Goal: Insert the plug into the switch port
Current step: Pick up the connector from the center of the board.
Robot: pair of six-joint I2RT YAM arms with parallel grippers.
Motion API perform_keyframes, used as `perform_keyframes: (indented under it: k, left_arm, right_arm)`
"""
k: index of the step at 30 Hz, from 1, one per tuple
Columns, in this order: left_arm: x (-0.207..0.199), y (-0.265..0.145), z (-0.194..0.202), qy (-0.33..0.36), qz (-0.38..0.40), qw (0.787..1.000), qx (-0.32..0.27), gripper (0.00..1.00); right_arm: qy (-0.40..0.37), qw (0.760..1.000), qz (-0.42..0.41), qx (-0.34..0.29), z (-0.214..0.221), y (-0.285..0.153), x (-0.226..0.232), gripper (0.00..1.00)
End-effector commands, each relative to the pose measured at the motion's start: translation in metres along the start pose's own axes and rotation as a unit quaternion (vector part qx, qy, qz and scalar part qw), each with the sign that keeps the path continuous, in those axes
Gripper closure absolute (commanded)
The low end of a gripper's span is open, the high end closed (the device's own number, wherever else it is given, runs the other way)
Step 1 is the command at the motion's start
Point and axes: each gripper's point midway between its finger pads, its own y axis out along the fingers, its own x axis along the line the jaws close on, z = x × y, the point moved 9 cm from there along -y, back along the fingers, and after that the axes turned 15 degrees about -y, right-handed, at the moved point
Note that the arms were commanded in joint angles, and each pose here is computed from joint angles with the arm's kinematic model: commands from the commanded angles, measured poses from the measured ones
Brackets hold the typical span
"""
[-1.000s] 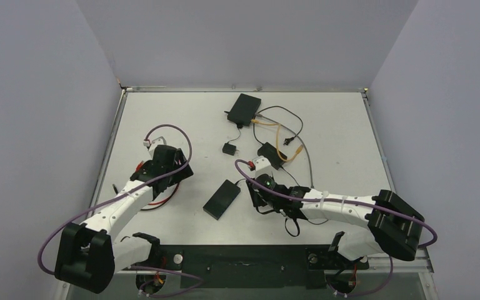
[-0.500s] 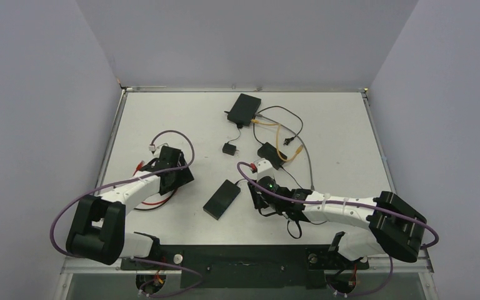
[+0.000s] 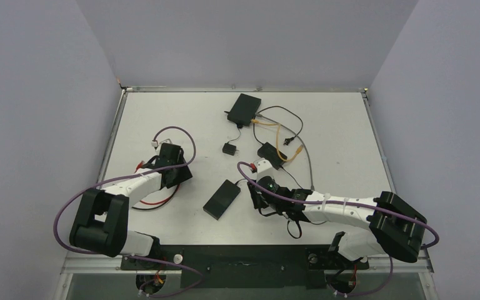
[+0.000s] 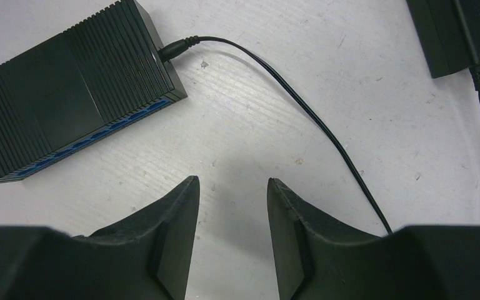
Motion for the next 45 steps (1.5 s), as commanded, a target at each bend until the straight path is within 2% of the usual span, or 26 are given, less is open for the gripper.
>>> perform_keyframes:
  k: [1,15,25,27,34,45]
  left_arm:
    - [0.007,0.008,0.02,0.001,0.002,0.997,0.072,0.51]
    - [0.007,0.016,0.028,0.011,0.005,0.994,0.105,0.79]
    - [0.001,0.019,0.034,0.03,0.014,0.991,0.133,0.93]
    - [-0.003,0.018,0.036,0.04,0.016,0.99,0.135,1.0]
    - [-0.02,0.009,0.038,0.073,0.026,0.989,0.126,1.0]
    - [-0.047,-0.036,0.012,0.106,0.053,0.991,0.061,1.0]
  right_arm:
    - [0.012,1.0,-0.002,-0.026,-0.007,-0.001,0.0,0.6]
    - [0.011,1.0,-0.003,-0.024,-0.006,-0.001,0.0,0.6]
    - [0.008,1.0,-0.006,-0.023,-0.007,0.0,0.001,0.6]
    - [0.006,1.0,-0.007,-0.022,-0.008,0.0,0.001,0.6]
    - [0.006,1.0,-0.005,-0.023,-0.007,0.0,0.0,0.6]
    - [0.014,0.999,-0.003,-0.039,-0.011,0.0,0.0,0.6]
